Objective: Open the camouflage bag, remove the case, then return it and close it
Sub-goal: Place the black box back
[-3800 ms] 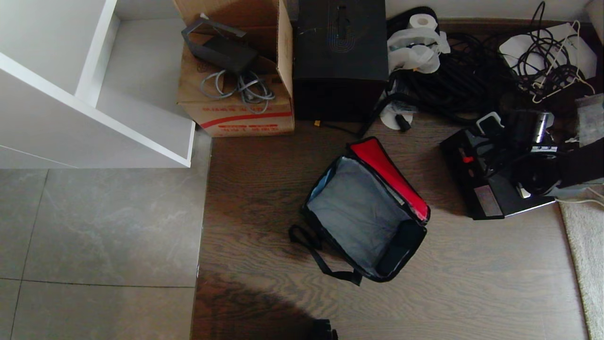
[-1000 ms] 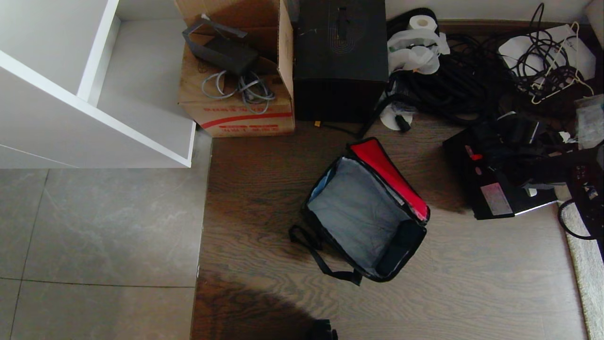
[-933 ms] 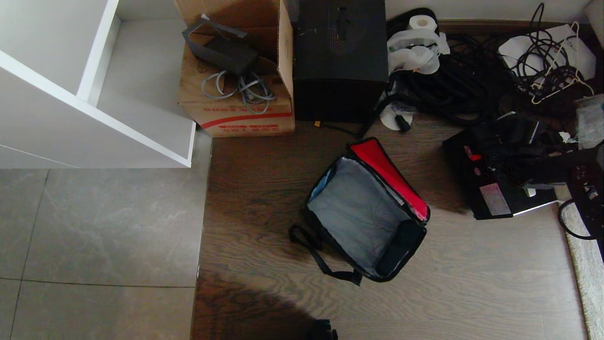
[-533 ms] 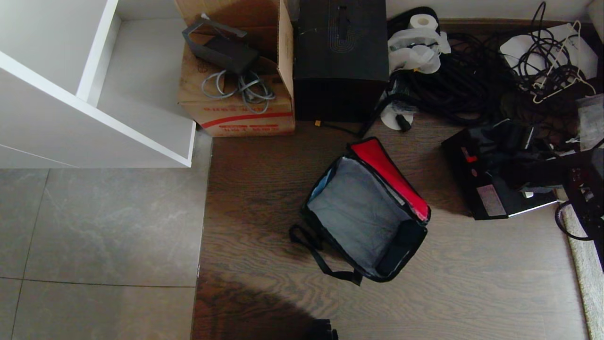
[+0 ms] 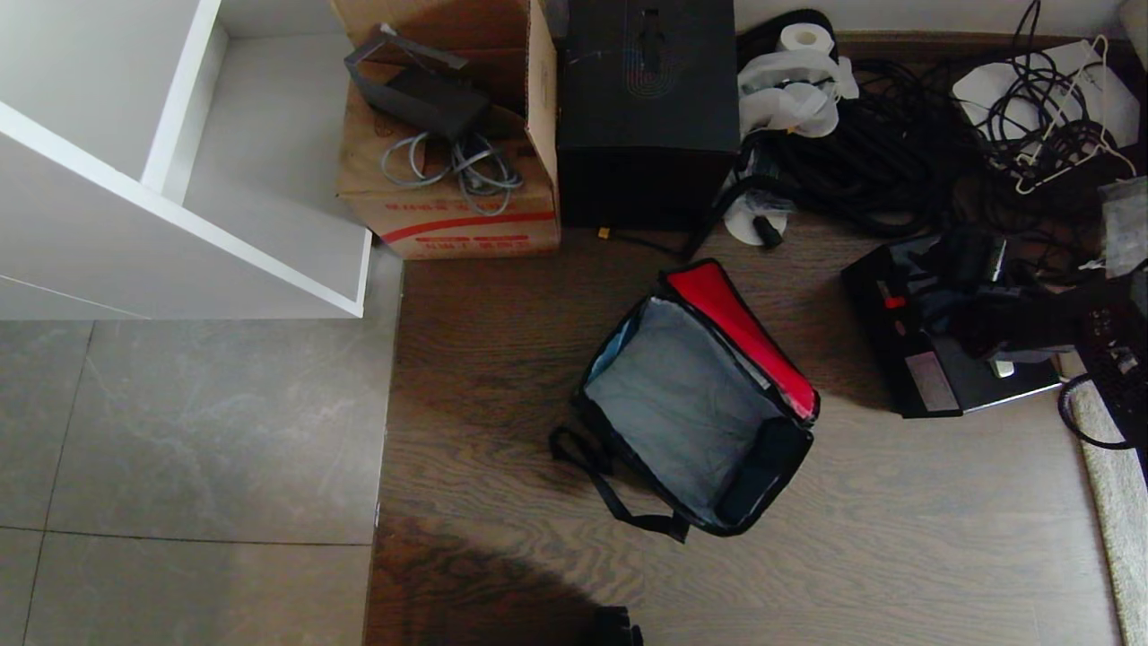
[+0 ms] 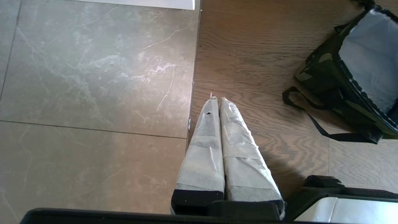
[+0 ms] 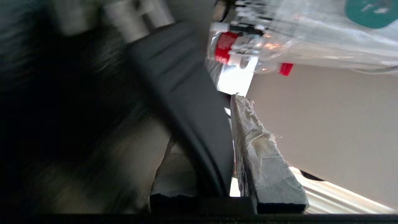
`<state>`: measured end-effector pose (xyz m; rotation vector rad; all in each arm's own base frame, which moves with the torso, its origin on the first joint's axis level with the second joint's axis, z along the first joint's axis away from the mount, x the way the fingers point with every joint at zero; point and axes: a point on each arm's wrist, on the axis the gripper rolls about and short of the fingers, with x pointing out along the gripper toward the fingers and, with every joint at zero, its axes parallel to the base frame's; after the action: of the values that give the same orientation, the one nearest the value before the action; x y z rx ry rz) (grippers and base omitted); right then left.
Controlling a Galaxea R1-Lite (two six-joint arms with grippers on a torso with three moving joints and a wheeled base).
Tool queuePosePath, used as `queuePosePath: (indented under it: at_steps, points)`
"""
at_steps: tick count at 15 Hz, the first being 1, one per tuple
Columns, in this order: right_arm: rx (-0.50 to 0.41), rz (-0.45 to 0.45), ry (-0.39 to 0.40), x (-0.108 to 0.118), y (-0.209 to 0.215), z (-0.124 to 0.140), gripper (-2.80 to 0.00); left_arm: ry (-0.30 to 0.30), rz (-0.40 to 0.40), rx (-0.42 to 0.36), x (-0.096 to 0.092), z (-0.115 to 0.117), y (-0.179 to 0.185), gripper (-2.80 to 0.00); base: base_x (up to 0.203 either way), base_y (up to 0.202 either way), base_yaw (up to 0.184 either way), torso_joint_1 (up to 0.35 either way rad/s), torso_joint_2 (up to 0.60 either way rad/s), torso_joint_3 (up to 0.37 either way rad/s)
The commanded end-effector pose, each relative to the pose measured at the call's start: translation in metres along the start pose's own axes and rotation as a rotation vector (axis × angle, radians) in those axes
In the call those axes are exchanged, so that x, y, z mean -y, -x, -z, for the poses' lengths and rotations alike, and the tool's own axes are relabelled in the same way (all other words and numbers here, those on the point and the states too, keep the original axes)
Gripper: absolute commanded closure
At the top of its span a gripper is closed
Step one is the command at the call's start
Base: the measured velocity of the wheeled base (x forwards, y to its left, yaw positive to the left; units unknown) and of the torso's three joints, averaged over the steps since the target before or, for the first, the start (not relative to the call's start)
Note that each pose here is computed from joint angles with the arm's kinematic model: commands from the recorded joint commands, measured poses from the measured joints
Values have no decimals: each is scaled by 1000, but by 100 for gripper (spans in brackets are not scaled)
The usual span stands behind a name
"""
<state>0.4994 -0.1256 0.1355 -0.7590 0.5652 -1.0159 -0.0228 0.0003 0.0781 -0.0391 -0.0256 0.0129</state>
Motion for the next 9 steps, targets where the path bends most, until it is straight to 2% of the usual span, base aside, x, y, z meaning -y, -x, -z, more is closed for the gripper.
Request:
queuePosePath:
  at_steps: [1, 4, 5, 9]
  points:
    - [49, -8, -28, 30, 19, -17, 0, 1, -2, -8, 0, 3, -1, 0, 0, 0, 0, 0, 0, 0]
    - [113, 3, -85, 77, 39, -33, 0, 1, -1, -8, 0, 3, -1, 0, 0, 0, 0, 0, 0, 0]
    - [118, 1, -86, 81, 42, -34, 0, 1, -1, -8, 0, 3, -1, 0, 0, 0, 0, 0, 0, 0]
    - [170, 12, -128, 133, 71, -38, 0, 0, -2, -10, 0, 3, -1, 0, 0, 0, 0, 0, 0, 0]
